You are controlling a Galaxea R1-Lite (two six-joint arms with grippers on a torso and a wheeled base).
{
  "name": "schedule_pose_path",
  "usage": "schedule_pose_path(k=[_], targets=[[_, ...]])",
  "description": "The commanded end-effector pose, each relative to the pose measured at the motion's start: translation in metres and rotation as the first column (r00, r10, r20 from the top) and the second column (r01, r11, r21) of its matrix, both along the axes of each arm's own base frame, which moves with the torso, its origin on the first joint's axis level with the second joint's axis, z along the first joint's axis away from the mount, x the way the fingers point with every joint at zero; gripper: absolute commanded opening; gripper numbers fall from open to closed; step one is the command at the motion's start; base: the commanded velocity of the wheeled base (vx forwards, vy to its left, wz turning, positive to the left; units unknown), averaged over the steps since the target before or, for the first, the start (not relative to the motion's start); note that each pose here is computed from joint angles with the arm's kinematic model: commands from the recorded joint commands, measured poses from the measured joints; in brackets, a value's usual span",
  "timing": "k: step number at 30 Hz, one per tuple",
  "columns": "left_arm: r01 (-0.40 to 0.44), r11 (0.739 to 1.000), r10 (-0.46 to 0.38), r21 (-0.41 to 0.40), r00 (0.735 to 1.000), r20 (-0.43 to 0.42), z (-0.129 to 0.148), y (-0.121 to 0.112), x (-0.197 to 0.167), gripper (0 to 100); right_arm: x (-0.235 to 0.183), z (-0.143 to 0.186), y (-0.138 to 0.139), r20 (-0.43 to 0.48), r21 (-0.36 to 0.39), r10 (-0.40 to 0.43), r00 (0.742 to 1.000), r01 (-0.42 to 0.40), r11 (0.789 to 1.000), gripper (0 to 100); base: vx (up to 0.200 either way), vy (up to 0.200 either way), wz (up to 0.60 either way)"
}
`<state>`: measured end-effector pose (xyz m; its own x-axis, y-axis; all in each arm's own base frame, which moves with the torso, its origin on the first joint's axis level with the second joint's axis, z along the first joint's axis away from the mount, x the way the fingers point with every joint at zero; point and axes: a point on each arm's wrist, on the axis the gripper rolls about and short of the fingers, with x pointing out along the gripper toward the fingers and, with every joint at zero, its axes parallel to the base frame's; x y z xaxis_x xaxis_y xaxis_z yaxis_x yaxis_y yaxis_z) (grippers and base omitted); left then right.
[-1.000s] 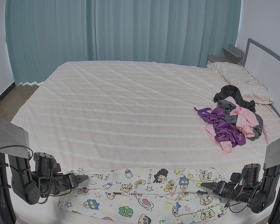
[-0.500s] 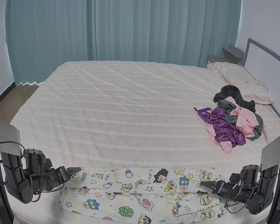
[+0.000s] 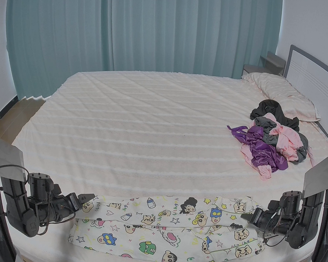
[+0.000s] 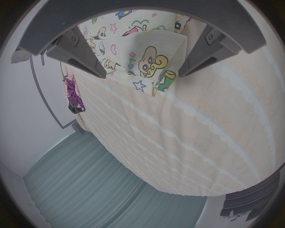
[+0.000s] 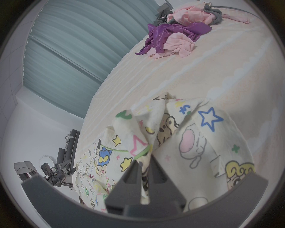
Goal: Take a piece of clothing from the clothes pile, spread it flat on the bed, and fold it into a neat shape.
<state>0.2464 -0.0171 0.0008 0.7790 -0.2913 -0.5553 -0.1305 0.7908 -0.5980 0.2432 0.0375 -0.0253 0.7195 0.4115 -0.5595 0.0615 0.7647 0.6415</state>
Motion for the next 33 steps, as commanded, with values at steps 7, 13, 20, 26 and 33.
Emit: schedule_pose_path(k=[7,13,20,26,33], targets=[[0.003,1.0,-0.003,0.003,1.0,-0.023,-0.005,0.0,-0.001,100,-0.017,0.021,-0.009,0.028,0.003,-0.026,0.999,0.026,1.0,0,0.0,0.0,0.0],[0.004,1.0,-0.003,0.004,1.0,-0.027,-0.006,0.0,-0.002,100,-0.02,0.019,-0.014,0.007,-0.003,-0.048,0.999,0.048,0.999,0,0.0,0.0,0.0],[0.004,1.0,-0.004,0.003,1.0,-0.027,-0.006,-0.001,-0.001,100,-0.019,0.012,-0.014,-0.013,-0.011,-0.046,0.999,0.046,0.999,100,0.0,0.0,0.0],[0.001,1.0,-0.001,0.0,1.0,-0.027,-0.007,0.0,0.0,100,-0.025,0.029,-0.015,0.049,-0.016,-0.039,0.998,0.04,0.999,100,0.0,0.0,0.0],[0.001,1.0,-0.001,-0.001,1.0,-0.024,-0.006,0.0,0.0,100,-0.016,0.053,-0.015,0.18,-0.004,-0.042,0.983,0.043,0.999,100,0.0,0.0,0.0]])
